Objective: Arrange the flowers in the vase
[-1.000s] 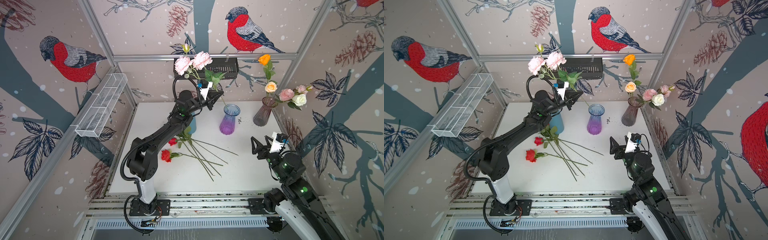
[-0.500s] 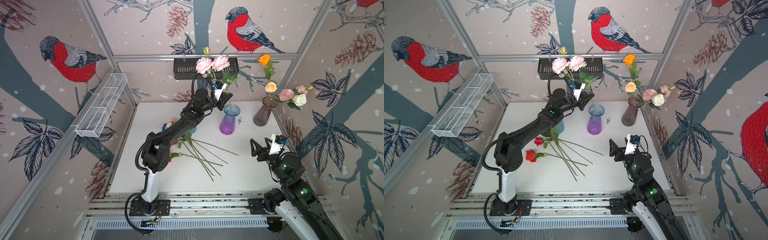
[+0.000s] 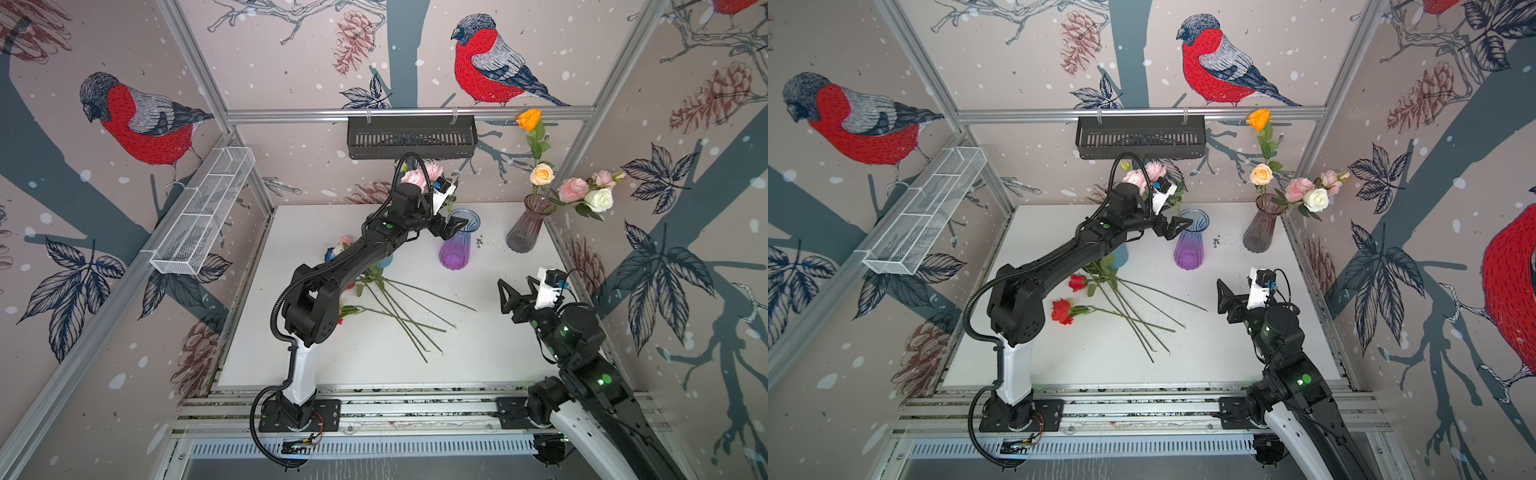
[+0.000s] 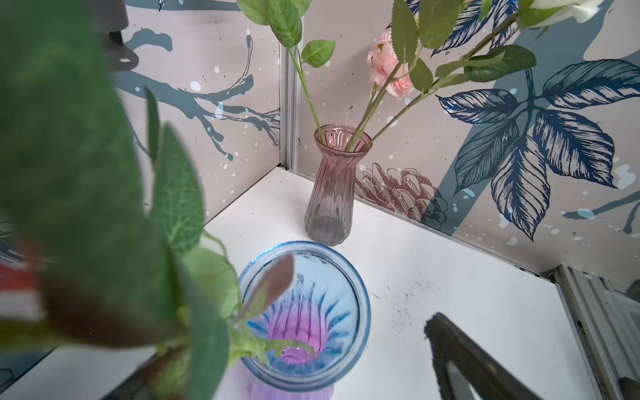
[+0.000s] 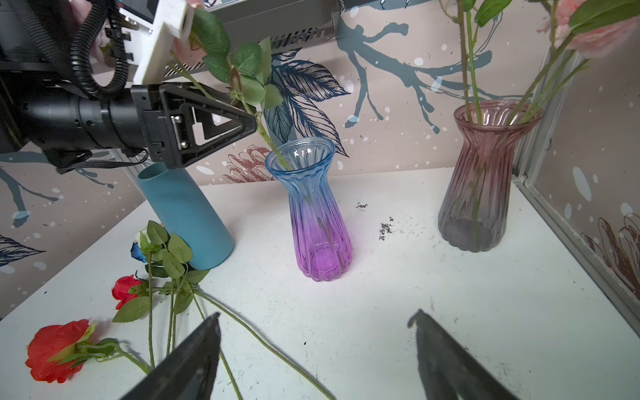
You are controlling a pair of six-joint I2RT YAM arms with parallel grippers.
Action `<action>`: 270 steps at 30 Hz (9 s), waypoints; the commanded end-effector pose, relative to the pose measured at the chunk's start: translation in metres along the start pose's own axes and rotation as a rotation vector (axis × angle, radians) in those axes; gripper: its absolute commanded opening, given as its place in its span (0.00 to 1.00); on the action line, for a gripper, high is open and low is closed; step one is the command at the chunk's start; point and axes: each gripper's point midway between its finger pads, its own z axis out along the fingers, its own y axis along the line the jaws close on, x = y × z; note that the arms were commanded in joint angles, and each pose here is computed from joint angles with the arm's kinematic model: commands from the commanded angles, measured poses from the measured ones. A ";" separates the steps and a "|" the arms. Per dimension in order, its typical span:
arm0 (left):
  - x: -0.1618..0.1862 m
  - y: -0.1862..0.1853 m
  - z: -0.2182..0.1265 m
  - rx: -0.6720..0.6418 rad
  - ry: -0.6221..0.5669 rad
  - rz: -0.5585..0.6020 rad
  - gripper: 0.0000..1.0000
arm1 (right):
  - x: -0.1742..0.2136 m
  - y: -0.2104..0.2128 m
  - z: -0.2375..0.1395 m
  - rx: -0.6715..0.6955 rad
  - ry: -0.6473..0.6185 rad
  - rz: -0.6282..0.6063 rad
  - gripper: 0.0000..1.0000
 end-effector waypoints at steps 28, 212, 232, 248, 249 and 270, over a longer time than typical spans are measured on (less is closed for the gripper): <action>-0.038 -0.076 -0.182 -0.148 -0.240 0.240 0.97 | -0.021 -0.039 0.190 0.206 0.393 0.556 0.70; 0.225 0.053 -0.234 -0.564 0.037 -0.808 0.47 | 0.080 -0.010 0.055 -0.080 0.335 0.431 0.55; 0.263 0.082 -0.201 -0.465 -0.034 -1.007 0.46 | 0.074 -0.013 0.046 -0.062 0.303 0.416 0.56; 0.261 0.091 -0.199 -0.438 -0.090 -1.024 0.07 | 0.073 -0.015 0.048 -0.059 0.300 0.418 0.56; 0.261 0.092 -0.200 -0.441 -0.089 -1.025 0.08 | 0.072 -0.015 0.048 -0.059 0.300 0.417 0.56; 0.274 0.098 -0.194 -0.446 -0.072 -1.051 0.19 | 0.075 -0.016 0.047 -0.052 0.304 0.420 0.56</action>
